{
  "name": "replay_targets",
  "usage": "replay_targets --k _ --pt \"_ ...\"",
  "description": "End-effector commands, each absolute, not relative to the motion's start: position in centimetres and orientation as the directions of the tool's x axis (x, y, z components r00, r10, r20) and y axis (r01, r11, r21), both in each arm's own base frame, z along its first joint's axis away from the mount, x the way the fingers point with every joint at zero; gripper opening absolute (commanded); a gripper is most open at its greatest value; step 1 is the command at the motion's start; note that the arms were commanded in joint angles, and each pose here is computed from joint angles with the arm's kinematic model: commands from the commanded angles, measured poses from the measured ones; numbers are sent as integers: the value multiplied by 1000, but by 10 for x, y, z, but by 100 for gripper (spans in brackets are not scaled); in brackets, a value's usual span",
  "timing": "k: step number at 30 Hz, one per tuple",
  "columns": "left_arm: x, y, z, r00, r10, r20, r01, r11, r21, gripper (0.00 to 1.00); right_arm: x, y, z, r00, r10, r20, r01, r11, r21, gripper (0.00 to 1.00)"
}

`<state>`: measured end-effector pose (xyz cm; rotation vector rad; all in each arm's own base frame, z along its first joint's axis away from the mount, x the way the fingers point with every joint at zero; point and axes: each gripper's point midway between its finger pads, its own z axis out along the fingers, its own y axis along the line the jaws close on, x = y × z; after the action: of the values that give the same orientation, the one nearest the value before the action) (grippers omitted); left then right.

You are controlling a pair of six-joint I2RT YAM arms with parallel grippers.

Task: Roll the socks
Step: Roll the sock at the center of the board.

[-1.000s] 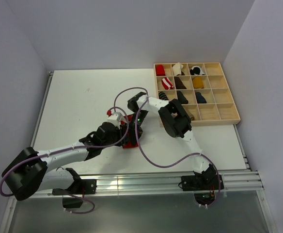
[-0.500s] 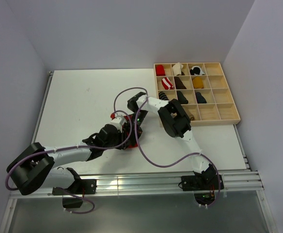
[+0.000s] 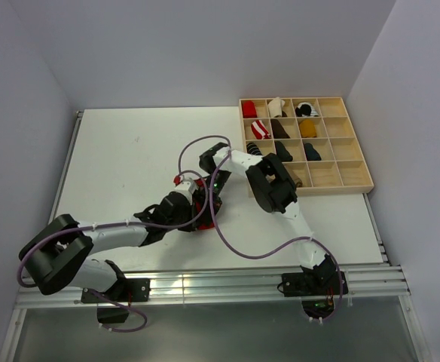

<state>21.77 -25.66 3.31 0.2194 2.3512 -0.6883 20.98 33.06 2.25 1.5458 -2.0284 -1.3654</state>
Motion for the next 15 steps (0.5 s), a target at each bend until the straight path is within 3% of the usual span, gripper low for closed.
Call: replay_targets --k 1,5,6,9,15 --pt "216 -245 16 -797 -12 -603 261 895 -362 19 212 322 24 -417 -863 -285 -628 47 776 19" --pt "210 -240 4 -832 -10 -554 220 912 -347 9 215 319 21 -434 -852 -292 -675 93 732 30" --pt "209 -240 4 -840 -22 -542 205 912 -354 6 223 323 26 -415 -842 -345 -724 76 685 35" --pt "203 -239 0 -864 -34 -502 183 909 -376 1 227 320 32 -432 -824 -367 -763 117 635 45" --pt "196 -233 -7 -908 -62 -415 131 898 -420 0 243 317 51 -460 -758 -461 -824 172 540 53"
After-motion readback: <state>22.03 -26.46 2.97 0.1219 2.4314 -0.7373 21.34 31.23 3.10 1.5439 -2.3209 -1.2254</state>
